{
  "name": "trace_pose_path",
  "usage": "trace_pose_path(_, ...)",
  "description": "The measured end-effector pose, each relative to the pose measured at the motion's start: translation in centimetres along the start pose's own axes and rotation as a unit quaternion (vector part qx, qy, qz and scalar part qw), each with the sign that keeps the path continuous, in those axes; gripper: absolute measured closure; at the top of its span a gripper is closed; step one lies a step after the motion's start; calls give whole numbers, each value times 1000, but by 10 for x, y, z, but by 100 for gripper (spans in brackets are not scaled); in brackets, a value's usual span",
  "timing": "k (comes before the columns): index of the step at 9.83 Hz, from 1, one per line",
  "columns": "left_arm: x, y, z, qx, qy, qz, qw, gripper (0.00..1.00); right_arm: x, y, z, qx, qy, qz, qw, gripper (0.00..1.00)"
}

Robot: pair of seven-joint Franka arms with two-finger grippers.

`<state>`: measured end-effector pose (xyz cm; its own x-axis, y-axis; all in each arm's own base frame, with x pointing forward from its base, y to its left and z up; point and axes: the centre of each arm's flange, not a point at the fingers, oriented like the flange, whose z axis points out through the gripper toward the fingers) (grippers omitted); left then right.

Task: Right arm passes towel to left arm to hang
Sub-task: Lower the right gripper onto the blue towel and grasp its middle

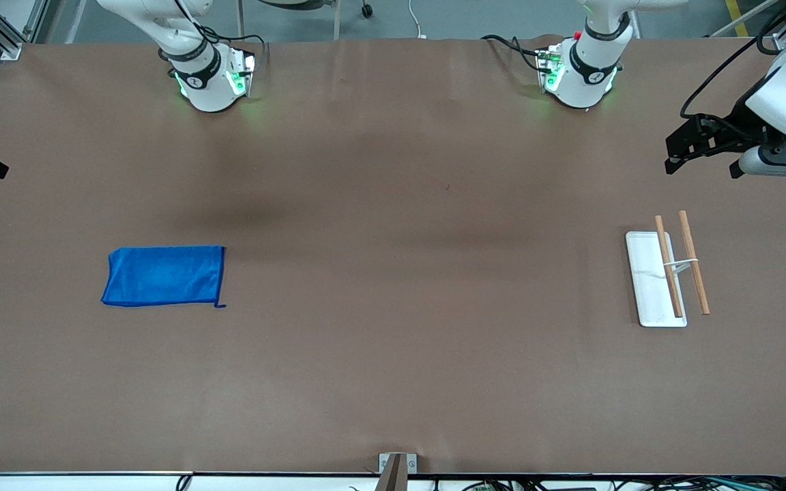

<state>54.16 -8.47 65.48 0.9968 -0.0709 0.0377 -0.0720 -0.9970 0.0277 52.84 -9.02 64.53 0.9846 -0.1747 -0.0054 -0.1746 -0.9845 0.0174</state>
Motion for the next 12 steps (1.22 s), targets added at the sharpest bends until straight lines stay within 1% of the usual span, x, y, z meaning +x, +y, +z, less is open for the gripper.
trace_pose_path(5, 1, 0, 2, 0, -1, 0, 1000, 0, 0, -2, 1, 0, -2, -11, 1000, 0)
trace_pose_path(6, 1, 0, 2, 0, -2, 0, 1000, 0, 2, -7, 7, 0, -10, -20, 1000, 0)
trace_pose_path(7, 1, 0, 3, 0, -2, 0, 1000, 0, 7, -12, 24, -2, -26, -25, 999, 0)
trace_pose_path(8, 1, 0, 3, 0, -3, 0, 1000, 0, 18, -15, 53, -3, -42, -28, 999, 0)
trace_pose_path(9, 2, 0, 3, 0, -3, 0, 1000, 0, 34, -18, 96, -5, -50, -31, 998, 0)
trace_pose_path(10, 2, -1, 4, 0, -4, 0, 1000, 0, 47, -20, 148, -7, -53, -34, 998, 0)
trace_pose_path(12, 2, -1, 4, 0, -4, 0, 1000, 0, 52, -28, 254, -9, -43, -46, 998, 0)
